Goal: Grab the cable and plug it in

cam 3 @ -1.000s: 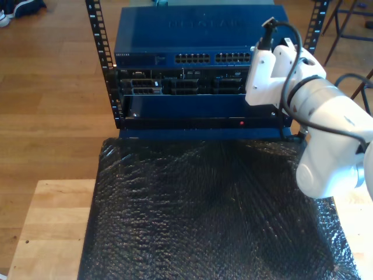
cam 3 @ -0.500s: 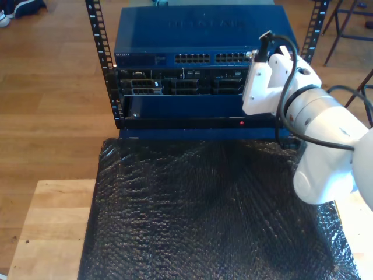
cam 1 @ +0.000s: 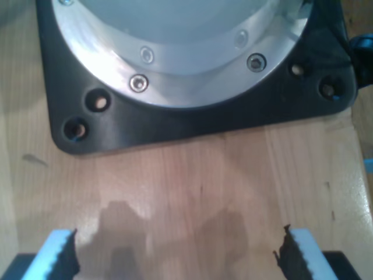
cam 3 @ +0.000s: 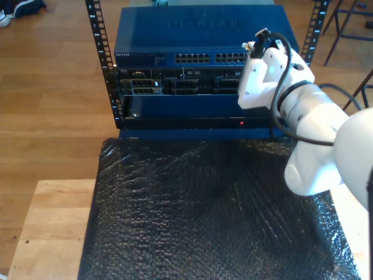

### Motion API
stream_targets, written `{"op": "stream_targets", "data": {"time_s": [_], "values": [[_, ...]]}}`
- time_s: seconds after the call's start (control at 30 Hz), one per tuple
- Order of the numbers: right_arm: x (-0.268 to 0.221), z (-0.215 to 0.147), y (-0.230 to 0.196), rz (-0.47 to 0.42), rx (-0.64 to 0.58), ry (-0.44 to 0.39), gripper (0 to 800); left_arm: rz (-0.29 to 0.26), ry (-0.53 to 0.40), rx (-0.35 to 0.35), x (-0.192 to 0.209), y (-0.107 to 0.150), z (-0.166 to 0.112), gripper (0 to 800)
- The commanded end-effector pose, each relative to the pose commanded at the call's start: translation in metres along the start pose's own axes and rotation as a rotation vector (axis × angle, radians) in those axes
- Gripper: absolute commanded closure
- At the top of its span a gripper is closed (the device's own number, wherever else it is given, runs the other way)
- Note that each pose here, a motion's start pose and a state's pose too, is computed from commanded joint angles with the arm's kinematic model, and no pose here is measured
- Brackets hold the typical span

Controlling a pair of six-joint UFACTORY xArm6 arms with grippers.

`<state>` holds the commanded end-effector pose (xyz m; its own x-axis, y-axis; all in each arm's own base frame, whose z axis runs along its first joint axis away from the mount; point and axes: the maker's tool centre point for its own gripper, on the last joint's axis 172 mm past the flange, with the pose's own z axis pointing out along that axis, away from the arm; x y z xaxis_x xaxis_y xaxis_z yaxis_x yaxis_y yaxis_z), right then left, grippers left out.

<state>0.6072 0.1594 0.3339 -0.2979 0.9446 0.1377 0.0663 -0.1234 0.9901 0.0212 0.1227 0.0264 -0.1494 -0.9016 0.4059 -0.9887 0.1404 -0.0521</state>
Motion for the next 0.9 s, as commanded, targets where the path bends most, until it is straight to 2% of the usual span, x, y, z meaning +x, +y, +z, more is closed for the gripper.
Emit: {"op": "stream_targets", "data": {"time_s": [0.33,0.5,0.8,0.9], "values": [[0.003,0.004,0.005,0.007,-0.059,0.011,800,0.000,0.000,0.000,0.000,0.000,0.000,0],[-0.009,0.010,0.003,0.013,-0.085,-0.040,800,0.000,0.000,0.000,0.000,0.000,0.000,0],[-0.007,0.004,0.005,-0.009,-0.142,-0.041,800,0.000,0.000,0.000,0.000,0.000,0.000,0],[-0.014,0.001,0.003,-0.026,-0.143,-0.068,800,0.000,-0.002,0.000,-0.001,0.000,-0.001,0]]}}
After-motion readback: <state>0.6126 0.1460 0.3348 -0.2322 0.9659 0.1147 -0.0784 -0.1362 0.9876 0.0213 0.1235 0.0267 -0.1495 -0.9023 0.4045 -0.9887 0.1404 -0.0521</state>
